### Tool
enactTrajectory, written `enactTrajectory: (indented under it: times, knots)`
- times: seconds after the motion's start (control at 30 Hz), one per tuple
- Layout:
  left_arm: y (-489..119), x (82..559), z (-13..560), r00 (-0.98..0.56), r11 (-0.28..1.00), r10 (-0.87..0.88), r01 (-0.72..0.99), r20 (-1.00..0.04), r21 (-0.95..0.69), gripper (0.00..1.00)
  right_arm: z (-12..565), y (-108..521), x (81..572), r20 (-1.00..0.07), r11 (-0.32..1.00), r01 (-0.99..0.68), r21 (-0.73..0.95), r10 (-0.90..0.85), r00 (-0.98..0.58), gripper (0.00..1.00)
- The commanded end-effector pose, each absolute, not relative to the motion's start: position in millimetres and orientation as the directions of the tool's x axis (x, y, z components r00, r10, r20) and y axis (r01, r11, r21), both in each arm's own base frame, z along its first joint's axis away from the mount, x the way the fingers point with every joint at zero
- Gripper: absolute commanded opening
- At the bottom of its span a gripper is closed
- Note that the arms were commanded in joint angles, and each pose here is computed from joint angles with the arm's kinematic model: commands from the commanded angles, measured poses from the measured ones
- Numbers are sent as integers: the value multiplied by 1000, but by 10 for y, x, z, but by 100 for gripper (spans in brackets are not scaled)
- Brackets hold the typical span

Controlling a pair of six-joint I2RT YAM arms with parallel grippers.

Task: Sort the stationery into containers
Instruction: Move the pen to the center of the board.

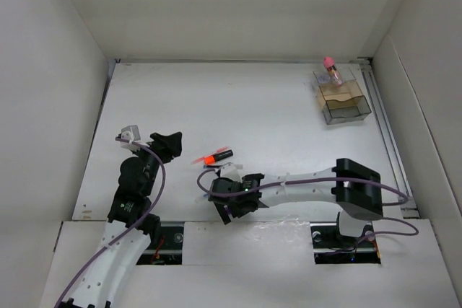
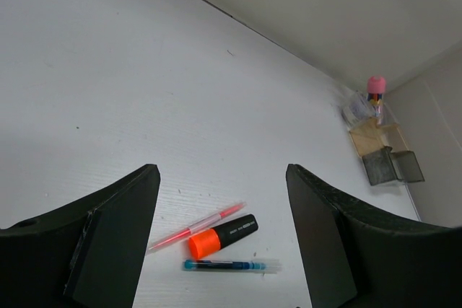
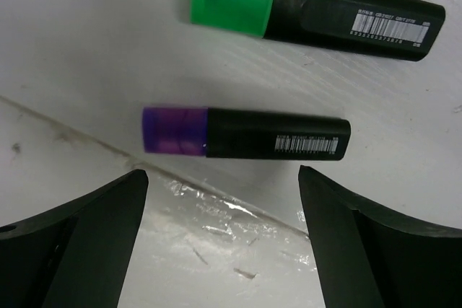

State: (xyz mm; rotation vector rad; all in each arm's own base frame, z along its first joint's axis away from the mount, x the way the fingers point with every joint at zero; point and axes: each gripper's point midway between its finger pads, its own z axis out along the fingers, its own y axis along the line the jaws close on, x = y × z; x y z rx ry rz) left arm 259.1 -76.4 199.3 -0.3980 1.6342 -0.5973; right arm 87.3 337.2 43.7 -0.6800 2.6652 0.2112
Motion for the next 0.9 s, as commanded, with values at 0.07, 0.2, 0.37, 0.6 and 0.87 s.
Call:
enactTrajectory:
  times: [0.07, 0.2, 0.37, 0.6, 0.87]
  knots:
    - [-708, 2587, 2185, -87, 801, -585, 90, -806, -592, 67, 256, 3348, 901, -363, 877, -479, -39, -459, -811, 91]
    - [-708, 2587, 2186, -87, 801, -585, 90, -806, -592, 67, 237, 3406, 997, -401, 892, -449, -57, -432, -808, 91]
    - [-708, 2587, 2186, -87, 801, -585, 90, -806, -592, 67, 184, 3478, 1240, -453, 931, -361, -58, -347, -821, 85]
    - [-711, 2596, 2163, -94, 803, -583, 85, -807, -590, 67, 238, 3424, 1563, -514, 974, -227, -16, -202, -834, 77]
    - [-714, 2609, 2163, -94, 803, -583, 85, -807, -590, 67, 507, 3588, 1494, -482, 958, -245, 146, -148, -864, 72]
